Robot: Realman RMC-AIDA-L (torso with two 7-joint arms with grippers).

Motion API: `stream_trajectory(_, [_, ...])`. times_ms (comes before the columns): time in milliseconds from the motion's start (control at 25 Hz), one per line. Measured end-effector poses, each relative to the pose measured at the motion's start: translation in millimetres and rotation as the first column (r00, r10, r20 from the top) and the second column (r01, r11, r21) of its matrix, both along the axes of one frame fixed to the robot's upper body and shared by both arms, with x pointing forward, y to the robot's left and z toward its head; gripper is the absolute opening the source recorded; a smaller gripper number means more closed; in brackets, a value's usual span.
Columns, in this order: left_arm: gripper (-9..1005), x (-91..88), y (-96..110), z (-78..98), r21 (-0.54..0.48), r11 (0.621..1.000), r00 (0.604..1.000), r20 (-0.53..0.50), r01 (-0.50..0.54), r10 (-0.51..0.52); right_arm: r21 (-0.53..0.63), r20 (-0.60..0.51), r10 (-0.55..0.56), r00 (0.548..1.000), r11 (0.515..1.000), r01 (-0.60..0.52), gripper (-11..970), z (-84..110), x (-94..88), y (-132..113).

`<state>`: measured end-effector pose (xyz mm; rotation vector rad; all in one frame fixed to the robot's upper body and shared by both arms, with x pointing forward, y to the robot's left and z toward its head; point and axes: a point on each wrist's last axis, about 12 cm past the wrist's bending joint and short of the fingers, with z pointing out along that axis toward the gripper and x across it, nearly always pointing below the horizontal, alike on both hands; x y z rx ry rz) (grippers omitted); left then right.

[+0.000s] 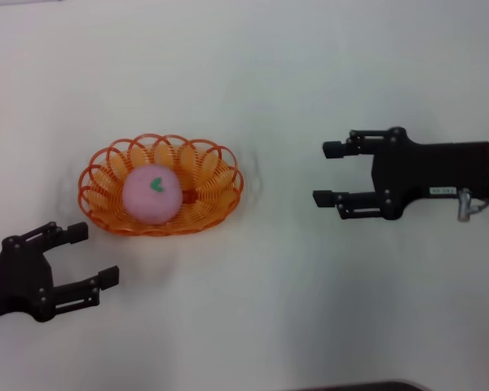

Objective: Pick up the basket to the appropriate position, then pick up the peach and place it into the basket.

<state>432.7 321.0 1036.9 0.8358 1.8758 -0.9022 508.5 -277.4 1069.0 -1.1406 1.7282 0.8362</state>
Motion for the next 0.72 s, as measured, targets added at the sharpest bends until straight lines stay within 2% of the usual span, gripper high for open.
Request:
stream_trajectory(320, [872, -3.3, -5, -2.2, -0.03, 0.999, 1.0, -0.015, 0.018, -0.019, 0.003, -0.005, -0.025, 1.0, 1.0, 0.025, 760, -17.7, -11.4, -5])
stream_trajectory(720, [872, -8.4, -6, -7.8, -0.032, 0.999, 1.0, -0.016, 0.017, -0.017, -0.033, -0.013, -0.055, 0.998, 0.998, 0.054, 760, -26.8, -11.1, -7])
